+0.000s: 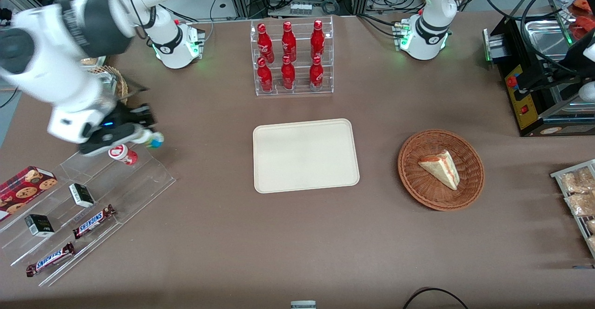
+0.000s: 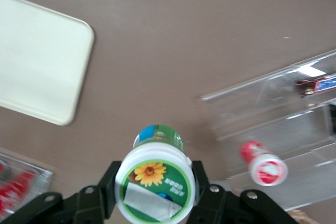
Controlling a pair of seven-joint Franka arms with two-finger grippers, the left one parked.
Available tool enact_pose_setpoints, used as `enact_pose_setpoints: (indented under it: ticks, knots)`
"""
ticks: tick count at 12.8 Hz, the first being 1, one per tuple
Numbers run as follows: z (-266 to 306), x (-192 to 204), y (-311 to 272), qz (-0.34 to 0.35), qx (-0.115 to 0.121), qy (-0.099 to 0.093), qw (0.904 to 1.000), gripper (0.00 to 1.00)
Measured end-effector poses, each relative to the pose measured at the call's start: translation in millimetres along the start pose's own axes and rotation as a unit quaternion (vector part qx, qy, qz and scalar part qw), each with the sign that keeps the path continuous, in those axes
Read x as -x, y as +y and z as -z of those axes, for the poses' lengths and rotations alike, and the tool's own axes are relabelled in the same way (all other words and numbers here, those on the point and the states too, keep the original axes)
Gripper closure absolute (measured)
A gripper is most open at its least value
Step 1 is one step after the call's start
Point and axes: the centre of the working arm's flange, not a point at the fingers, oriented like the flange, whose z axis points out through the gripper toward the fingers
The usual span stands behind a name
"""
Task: Place green gum on tray
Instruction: 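Lift the gum cup and carry it over the cream tray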
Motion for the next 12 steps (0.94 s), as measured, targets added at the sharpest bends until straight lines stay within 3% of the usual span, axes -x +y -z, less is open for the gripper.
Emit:
enact_pose_setpoints:
  ticks: [3,5,8,12]
  knots:
    - [-22.7,-24.0,-98.3,-0.054,0.014,-0.011,0.9984,0.41]
    - [-53.4,-45.4,-155.4,-0.089,0.006,-0.012,0.9960,0.41]
    - [-102.5,-69.5,-212.1,-0.120,-0.006,-0.003,0.9927,0.41]
    - [-154.7,-70.2,-280.0,-0.144,0.001,0.013,0.9896,0.41]
